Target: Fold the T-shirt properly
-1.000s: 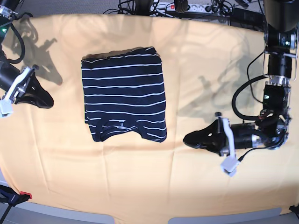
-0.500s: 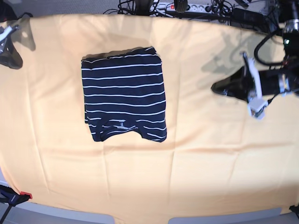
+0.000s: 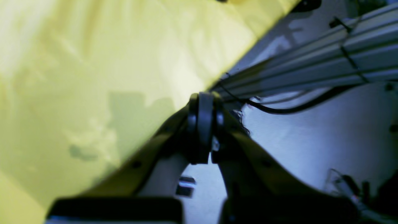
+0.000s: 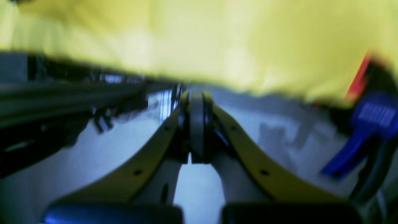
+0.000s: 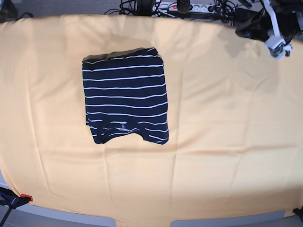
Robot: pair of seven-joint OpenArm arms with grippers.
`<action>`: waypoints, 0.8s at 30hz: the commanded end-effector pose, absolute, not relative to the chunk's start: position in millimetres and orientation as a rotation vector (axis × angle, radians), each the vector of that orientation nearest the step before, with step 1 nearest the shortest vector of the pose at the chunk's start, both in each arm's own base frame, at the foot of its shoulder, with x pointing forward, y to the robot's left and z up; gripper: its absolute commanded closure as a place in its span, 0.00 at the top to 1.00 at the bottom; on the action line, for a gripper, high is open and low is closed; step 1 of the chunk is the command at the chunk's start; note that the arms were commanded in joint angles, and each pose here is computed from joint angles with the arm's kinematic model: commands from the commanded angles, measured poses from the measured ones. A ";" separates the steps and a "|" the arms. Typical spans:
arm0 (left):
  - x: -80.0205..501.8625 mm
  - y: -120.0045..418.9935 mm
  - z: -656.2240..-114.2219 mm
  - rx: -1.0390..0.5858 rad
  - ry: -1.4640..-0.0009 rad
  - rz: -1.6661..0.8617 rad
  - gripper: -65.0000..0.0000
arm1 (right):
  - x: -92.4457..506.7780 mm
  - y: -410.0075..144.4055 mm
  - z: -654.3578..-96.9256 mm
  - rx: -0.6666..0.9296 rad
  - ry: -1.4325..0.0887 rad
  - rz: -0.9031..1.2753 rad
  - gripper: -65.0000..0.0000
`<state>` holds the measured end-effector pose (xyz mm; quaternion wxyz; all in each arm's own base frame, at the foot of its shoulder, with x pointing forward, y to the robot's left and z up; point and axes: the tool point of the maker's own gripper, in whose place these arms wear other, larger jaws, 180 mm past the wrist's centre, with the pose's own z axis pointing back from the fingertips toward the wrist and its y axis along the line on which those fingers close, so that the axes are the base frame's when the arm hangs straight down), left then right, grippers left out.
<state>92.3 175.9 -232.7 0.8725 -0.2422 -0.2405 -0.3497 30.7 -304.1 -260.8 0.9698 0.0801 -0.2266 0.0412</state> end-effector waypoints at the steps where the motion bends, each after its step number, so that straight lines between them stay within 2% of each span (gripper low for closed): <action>1: 82.3 173.8 -232.9 -0.527 -0.477 -0.714 0.00 | 26.7 -304.3 -256.3 0.158 -0.447 0.092 0.00; 7: 18.8 159.2 -248.1 -0.651 -0.316 -0.567 0.00 | -17.2 -290.9 -267.5 0.217 -0.291 0.052 0.00; 12: -30.3 130.3 -253.9 -0.816 -0.196 -0.437 0.00 | -62.6 -262.9 -303.5 0.410 -0.122 -0.027 0.00; 17: -88.1 131.8 -304.5 -0.889 0.042 -0.244 0.00 | -106.7 -224.4 -347.9 0.622 0.038 -0.165 0.00; 24: -136.3 130.8 -384.0 -0.915 0.230 -0.038 0.00 | -135.2 -212.4 -430.1 0.596 0.174 -0.201 0.00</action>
